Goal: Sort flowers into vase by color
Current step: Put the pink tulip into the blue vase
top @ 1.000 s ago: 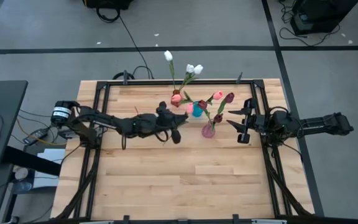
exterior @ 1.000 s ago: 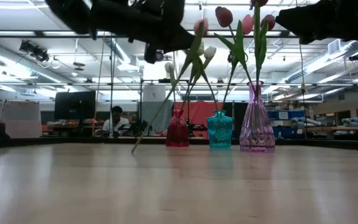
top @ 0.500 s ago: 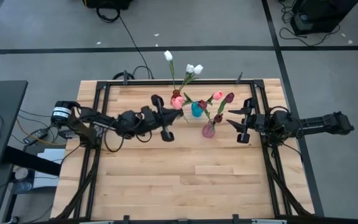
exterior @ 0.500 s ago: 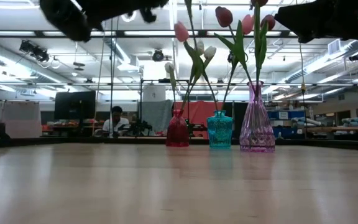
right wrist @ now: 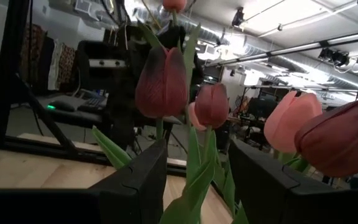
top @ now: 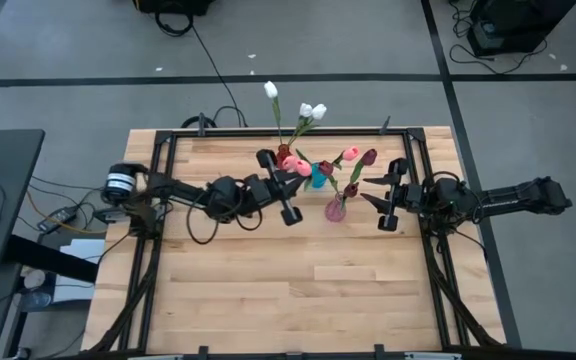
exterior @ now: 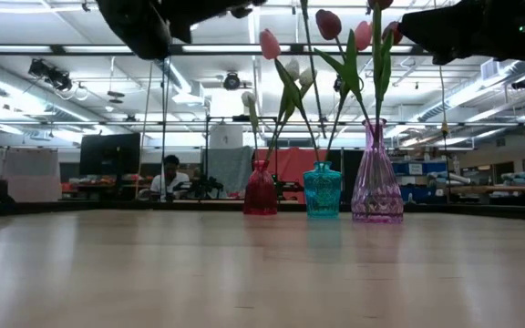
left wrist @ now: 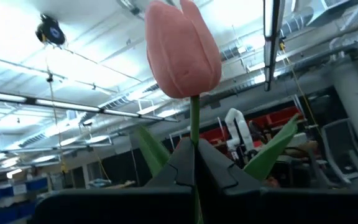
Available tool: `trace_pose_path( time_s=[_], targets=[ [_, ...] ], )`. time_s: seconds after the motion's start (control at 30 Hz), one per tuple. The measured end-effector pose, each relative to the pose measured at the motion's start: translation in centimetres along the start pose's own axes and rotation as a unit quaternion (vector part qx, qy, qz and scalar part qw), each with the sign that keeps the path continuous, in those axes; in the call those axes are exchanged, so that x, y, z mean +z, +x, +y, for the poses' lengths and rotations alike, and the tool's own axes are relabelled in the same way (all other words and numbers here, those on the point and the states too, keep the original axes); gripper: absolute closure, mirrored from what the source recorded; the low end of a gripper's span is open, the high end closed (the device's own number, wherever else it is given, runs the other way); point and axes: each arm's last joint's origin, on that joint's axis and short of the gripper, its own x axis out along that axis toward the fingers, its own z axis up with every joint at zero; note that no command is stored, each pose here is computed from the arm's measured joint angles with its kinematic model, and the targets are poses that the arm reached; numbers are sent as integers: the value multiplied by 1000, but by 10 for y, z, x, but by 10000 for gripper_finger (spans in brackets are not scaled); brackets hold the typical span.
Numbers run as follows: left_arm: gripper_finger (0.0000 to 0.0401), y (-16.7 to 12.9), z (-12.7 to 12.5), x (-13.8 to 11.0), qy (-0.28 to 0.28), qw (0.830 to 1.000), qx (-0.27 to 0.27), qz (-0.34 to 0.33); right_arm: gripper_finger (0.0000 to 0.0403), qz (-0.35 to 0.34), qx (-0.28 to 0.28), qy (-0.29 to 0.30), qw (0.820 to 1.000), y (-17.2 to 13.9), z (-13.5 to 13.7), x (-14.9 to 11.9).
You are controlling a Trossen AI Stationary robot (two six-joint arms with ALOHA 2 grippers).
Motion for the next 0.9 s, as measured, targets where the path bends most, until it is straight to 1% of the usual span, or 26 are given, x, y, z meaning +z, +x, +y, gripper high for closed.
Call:
trace_pose_path(
  time_s=[0.2, 0.37, 0.7, 0.9],
  targets=[
    [399, 7, 0, -21, 18, 999, 23, -18, 218, 0, 0, 0, 1000, 0, 0, 0],
    [399, 10, 5, -32, 27, 999, 29, -7, 218, 0, 0, -1, 1000, 0, 0, 0],
    [399, 12, 14, -38, 37, 999, 37, 8, 218, -1, 0, -1, 1000, 0, 0, 0],
    [399, 12, 17, -48, 39, 998, 38, 19, 218, 0, 0, -1, 1000, 0, 0, 0]
  ],
)
